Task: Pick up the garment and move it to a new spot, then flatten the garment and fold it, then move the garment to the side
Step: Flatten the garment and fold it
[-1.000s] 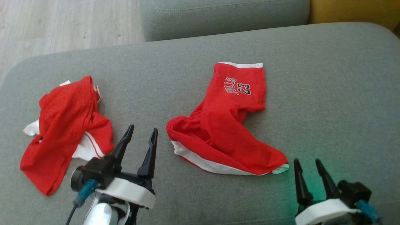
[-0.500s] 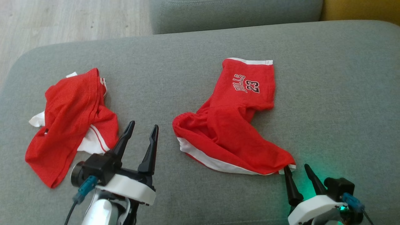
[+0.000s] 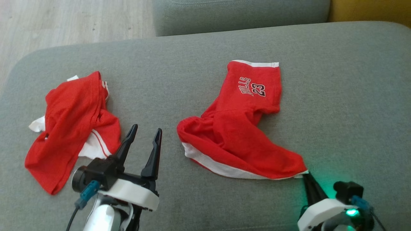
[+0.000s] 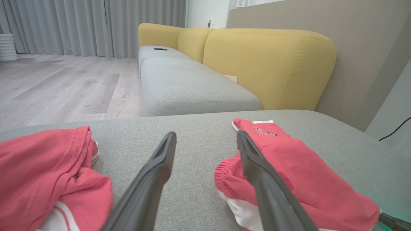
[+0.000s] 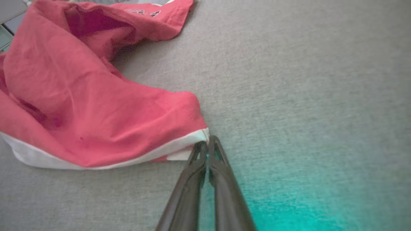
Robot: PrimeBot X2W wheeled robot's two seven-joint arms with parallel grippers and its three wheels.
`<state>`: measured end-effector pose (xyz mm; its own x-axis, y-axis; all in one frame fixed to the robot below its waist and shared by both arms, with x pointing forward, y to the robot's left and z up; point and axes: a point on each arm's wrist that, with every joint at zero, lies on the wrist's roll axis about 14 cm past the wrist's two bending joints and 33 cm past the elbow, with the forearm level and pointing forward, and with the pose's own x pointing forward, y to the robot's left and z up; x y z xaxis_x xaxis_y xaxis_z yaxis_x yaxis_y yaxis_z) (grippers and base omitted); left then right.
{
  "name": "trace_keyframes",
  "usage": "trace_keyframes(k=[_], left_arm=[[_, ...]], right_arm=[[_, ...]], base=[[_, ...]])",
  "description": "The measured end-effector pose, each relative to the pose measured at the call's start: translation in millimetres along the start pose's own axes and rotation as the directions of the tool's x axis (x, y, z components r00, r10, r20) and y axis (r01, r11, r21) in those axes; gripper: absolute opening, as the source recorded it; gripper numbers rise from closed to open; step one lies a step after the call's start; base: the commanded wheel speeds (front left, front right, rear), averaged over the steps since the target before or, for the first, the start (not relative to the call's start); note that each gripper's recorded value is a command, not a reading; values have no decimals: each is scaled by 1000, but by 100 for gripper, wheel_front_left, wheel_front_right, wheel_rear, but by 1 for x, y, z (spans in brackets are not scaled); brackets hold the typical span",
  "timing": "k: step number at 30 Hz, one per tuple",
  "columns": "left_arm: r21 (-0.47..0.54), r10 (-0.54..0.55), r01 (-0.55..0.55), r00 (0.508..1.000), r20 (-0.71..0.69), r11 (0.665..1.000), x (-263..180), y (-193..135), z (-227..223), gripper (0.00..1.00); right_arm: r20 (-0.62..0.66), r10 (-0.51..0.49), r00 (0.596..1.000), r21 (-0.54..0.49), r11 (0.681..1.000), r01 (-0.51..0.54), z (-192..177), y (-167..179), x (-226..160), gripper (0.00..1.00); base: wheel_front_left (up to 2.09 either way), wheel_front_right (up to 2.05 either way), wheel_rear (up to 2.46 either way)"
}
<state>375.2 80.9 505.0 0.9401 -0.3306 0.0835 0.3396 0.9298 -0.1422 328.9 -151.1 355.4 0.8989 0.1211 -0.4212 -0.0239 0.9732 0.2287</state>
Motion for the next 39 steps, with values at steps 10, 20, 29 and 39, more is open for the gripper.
trace_keyframes(k=[10, 20, 29, 39], left_arm=[[-7, -67, 67, 996, -59, 998, 2, -19, -19, 100], [9, -302, 315, 916, -265, 949, -10, -73, -81, 100], [62, -317, 363, 874, -370, 930, -3, -63, -110, 100], [64, -340, 394, 854, -394, 917, 10, -69, -119, 100]], right_arm=[[46, -130, 990, -44, 990, 132, 17, -45, -4, 0], [56, -143, 988, -42, 988, 146, 30, -50, 1, 0], [44, -139, 989, -51, 989, 142, 28, -49, 2, 0], [57, -139, 989, -57, 988, 142, 34, -50, 4, 0]], base=[[0, 0, 0], [0, 0, 0], [0, 0, 0], [0, 0, 0]])
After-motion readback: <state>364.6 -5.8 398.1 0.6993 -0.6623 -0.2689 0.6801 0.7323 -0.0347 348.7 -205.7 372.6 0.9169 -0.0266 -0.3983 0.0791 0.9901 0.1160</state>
